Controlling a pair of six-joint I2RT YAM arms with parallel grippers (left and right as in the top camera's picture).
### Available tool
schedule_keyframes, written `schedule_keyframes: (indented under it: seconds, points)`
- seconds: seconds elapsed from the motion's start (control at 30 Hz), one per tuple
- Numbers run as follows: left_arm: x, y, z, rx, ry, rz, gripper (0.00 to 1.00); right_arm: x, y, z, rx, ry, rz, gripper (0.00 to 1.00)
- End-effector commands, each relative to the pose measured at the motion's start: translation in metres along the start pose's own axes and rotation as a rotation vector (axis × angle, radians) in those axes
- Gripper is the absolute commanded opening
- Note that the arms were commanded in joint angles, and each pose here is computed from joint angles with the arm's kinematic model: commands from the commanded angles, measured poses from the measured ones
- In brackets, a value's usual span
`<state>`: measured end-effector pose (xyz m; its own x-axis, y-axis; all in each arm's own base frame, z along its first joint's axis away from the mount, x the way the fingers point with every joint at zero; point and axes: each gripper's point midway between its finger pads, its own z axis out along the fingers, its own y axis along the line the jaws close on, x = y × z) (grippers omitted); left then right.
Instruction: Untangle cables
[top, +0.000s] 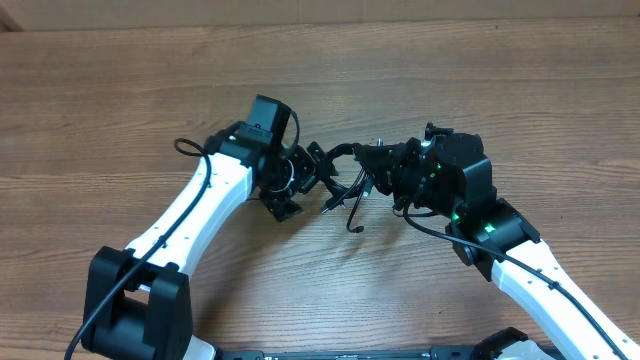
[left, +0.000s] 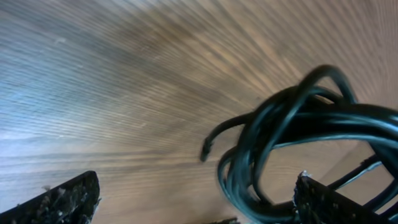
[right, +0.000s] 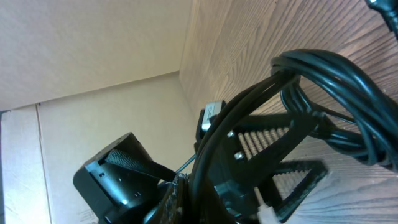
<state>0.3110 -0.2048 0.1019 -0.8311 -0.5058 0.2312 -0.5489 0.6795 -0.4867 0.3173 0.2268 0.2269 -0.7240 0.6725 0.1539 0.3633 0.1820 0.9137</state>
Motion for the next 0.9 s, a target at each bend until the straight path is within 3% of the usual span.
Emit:
schedule_keyframes:
  seconds: [0.0,0.2,0.3,0.4,0.43,0.47,0.7,0.87]
  points:
    - [0.009,-0.007,0.014,0.03,0.008,0.016,1.0,0.0,0.019,-0.004,-0.049,-0.002,0.012,0.04]
    - [0.005,-0.006,0.031,0.038,-0.06,-0.003,0.96,0.006,0.02,-0.004,-0.053,0.034,0.06,0.04]
    - [0.005,-0.002,0.041,0.052,-0.073,-0.026,0.62,0.006,0.021,-0.005,-0.057,0.034,0.058,0.04]
    - [0.002,-0.001,0.044,0.062,-0.085,-0.024,0.36,0.006,0.021,-0.005,-0.057,0.034,0.058,0.04]
    - [-0.001,0.001,0.044,0.055,-0.103,-0.019,0.24,0.007,0.021,-0.004,-0.056,0.035,0.057,0.04]
    - [-0.008,0.003,0.043,0.037,-0.143,0.031,0.04,0.007,0.021,-0.004,-0.056,0.038,0.032,0.04]
    - [-0.04,0.009,0.025,0.021,-0.217,0.289,0.04,0.007,-0.016,-0.005,0.085,0.046,-0.284,0.04]
    - [-0.049,-0.006,-0.005,0.138,-0.19,0.556,0.04,0.001,-0.057,-0.012,0.252,0.051,-0.461,0.04]
